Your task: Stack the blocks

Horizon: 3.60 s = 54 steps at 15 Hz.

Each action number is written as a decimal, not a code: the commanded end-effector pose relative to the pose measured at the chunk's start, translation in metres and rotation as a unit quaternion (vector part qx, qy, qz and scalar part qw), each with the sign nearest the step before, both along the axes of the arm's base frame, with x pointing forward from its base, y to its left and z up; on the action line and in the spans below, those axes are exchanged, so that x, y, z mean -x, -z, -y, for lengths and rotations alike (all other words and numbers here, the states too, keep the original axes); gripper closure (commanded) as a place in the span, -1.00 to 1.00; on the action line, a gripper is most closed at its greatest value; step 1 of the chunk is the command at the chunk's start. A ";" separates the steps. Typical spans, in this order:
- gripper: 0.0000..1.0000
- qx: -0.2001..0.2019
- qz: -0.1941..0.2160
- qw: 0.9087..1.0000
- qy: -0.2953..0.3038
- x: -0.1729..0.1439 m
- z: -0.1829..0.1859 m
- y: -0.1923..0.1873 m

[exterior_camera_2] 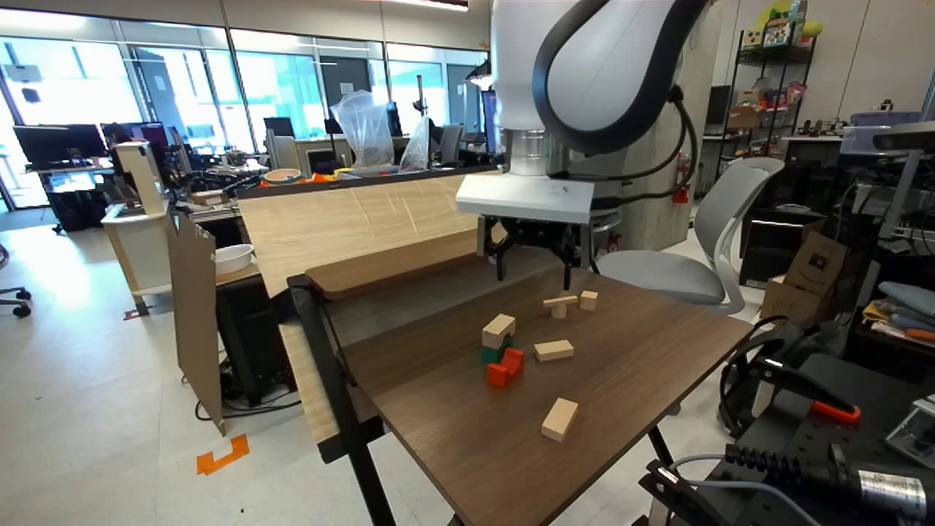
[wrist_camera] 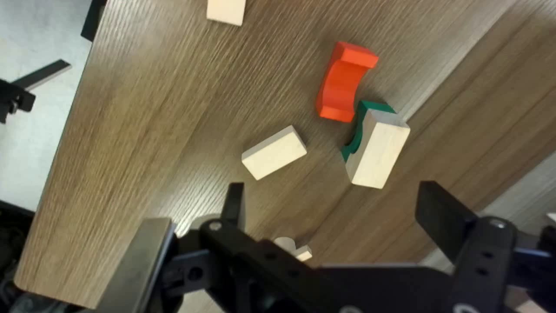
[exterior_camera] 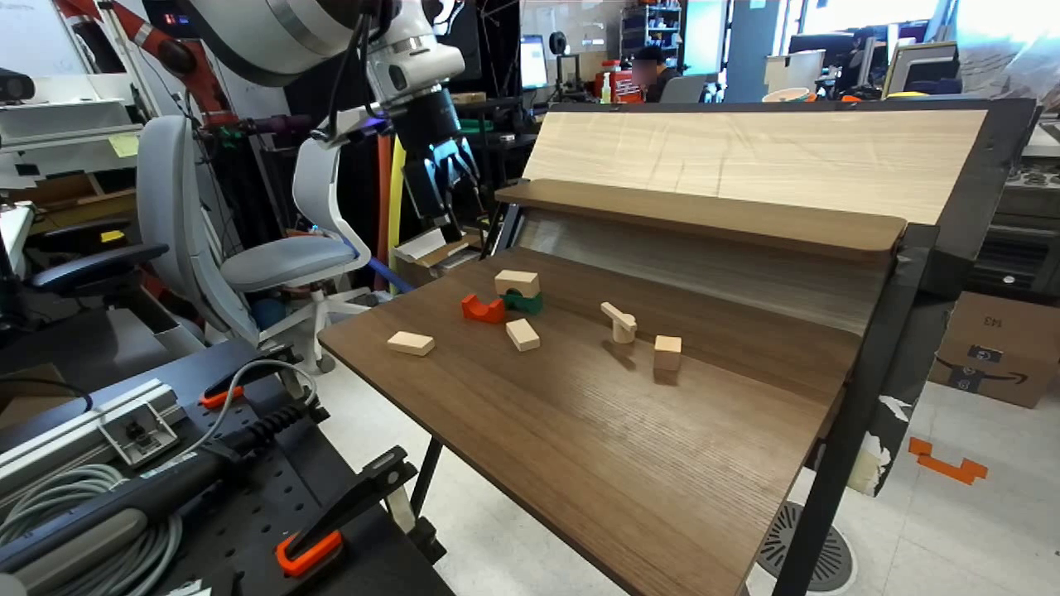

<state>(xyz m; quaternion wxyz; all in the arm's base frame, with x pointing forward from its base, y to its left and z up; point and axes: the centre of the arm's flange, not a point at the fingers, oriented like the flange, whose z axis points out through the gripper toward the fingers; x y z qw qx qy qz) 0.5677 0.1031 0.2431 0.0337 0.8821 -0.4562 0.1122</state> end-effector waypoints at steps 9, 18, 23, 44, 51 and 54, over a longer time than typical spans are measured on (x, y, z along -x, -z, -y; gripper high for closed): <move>-1.00 -0.022 -0.008 0.999 0.041 -0.008 -0.020 0.020; -1.00 -0.048 -0.036 0.995 0.085 -0.016 -0.029 0.081; -1.00 -0.046 -0.008 0.995 0.087 -0.028 -0.033 0.115; 0.77 -0.040 0.042 0.993 0.099 -0.048 -0.056 0.132; 0.77 -0.042 0.021 0.992 0.113 -0.044 -0.068 0.100; 0.77 -0.034 0.005 0.990 0.135 -0.043 -0.071 0.079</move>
